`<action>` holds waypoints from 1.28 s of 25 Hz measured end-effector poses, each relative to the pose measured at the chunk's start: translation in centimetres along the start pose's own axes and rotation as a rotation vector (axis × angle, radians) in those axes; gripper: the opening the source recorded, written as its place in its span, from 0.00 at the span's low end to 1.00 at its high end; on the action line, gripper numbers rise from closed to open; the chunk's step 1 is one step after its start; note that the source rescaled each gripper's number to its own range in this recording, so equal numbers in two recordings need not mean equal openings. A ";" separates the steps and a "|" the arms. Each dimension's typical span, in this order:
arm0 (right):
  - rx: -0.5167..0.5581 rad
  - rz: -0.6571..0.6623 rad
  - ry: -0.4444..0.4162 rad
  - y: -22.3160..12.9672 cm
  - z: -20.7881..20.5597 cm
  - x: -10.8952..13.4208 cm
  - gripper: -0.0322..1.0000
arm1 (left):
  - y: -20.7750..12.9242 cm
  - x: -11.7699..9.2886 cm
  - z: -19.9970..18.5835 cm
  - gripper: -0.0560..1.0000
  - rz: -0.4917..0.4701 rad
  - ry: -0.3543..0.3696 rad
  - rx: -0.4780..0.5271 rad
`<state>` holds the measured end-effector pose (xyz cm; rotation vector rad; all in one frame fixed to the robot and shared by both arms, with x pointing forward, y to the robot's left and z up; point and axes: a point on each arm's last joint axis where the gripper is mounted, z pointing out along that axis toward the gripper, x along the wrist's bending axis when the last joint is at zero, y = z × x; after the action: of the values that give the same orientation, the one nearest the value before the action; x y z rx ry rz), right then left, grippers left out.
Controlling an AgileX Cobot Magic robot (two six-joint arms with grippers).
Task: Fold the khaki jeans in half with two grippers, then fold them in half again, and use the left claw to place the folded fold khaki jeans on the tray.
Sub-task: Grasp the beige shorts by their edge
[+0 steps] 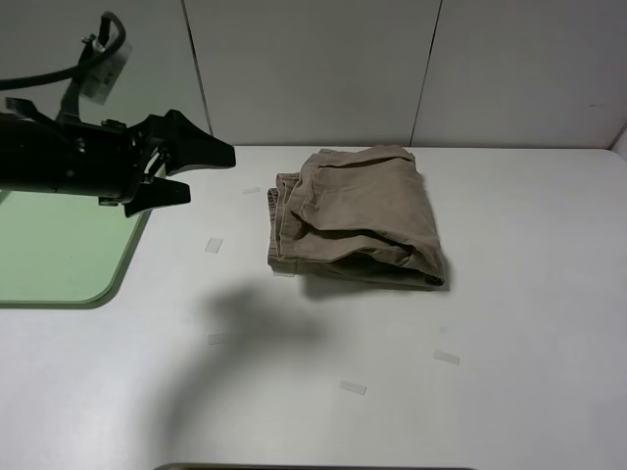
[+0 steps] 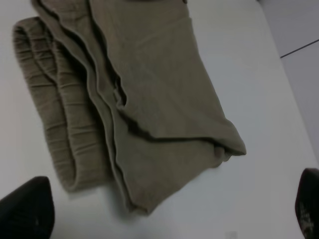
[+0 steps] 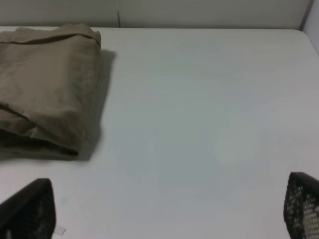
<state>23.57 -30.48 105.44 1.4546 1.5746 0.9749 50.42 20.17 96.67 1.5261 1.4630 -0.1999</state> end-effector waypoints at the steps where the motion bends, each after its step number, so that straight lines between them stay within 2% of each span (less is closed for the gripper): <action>1: 0.000 0.000 0.000 0.0 0.0 0.0 1.00 | 0.4 0.2 0.7 0.97 -0.007 -0.013 0.009; 5: 0.000 0.000 0.000 0.0 0.0 0.0 1.00 | 1.5 2.2 3.8 0.97 -0.054 -0.030 0.056; 11: 0.000 0.001 0.002 0.0 0.0 0.0 1.00 | 1.9 5.2 7.4 0.97 -0.105 -0.010 0.111; 16: 0.000 0.001 0.002 0.0 0.0 0.0 1.00 | 2.2 6.8 9.5 0.97 -0.135 -0.006 0.124; 26: 0.000 0.001 0.002 0.0 0.0 0.0 1.00 | 1.8 8.0 14.4 0.96 -0.148 -0.033 0.165; 32: 0.000 0.001 0.002 0.0 0.0 0.0 1.00 | 1.7 7.7 16.5 0.96 -0.134 -0.065 0.181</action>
<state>23.57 -30.46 105.44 1.4551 1.5752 0.9770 61.87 13.95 83.84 1.5503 1.5298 -0.4690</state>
